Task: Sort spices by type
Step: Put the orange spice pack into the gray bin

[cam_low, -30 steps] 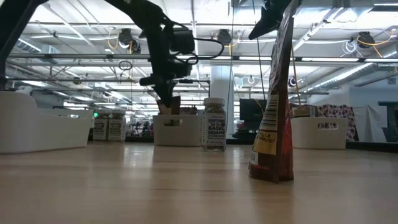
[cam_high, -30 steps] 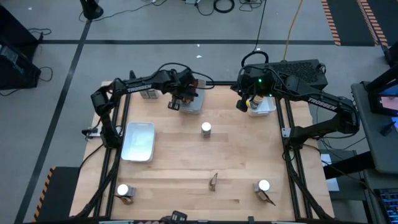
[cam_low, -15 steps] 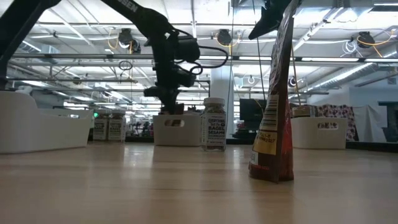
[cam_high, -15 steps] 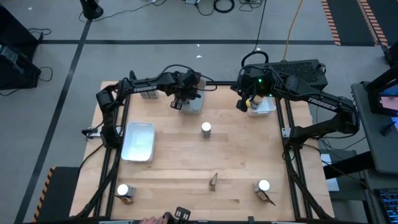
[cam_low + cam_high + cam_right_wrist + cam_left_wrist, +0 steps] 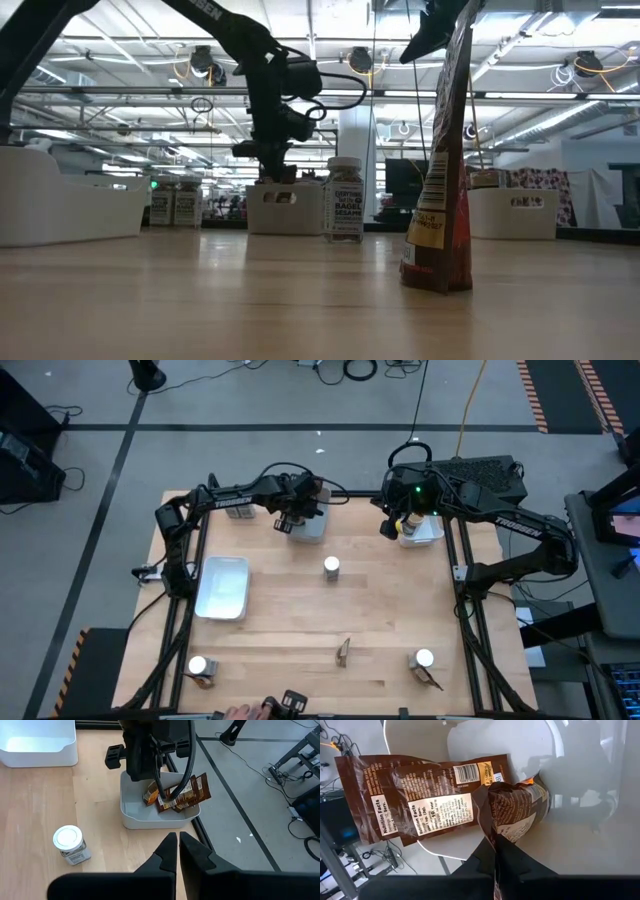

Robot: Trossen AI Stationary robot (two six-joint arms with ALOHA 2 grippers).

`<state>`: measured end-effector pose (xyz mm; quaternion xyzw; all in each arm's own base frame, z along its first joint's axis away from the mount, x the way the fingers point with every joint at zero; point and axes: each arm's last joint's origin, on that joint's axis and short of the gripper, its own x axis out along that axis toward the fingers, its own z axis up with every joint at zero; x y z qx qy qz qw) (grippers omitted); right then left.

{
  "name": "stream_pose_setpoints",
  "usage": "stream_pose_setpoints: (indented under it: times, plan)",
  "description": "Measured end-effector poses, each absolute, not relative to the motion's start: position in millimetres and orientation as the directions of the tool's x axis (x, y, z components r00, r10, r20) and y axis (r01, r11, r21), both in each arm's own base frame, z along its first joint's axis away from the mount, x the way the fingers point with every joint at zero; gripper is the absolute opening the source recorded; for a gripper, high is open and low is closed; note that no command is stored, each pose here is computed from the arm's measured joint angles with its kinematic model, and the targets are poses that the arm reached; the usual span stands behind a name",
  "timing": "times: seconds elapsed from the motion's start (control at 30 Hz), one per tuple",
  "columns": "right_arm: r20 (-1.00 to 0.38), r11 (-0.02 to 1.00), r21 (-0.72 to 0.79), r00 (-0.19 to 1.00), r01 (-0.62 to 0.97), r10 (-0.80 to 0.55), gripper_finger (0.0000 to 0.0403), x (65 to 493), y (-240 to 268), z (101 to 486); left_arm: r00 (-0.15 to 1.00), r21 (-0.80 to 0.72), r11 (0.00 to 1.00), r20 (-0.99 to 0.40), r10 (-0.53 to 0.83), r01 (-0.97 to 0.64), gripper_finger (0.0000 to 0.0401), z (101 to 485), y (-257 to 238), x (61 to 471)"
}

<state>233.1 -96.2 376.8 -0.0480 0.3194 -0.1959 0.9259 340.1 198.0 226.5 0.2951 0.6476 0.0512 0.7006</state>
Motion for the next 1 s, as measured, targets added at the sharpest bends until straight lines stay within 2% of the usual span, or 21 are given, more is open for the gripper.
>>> stream_pose_setpoints:
  times: [0.47,0.83,1.0]
  plan:
    - [-0.573,0.919,-0.214,0.719,0.332,-0.393,0.0,233,-96,377,0.157,0.48,0.821,-0.877,0.453,0.309,0.0067,227,198,340]
    - [-0.582,0.92,-0.214,0.714,0.329,-0.391,0.0,233,-96,376,0.106,0.531,0.805,-0.846,0.523,0.263,0.0211,228,200,339]
    - [-0.586,0.92,-0.216,0.71,0.327,-0.39,0.0,232,-96,375,0.127,0.549,0.804,-0.836,0.534,0.229,0.0257,240,197,334]
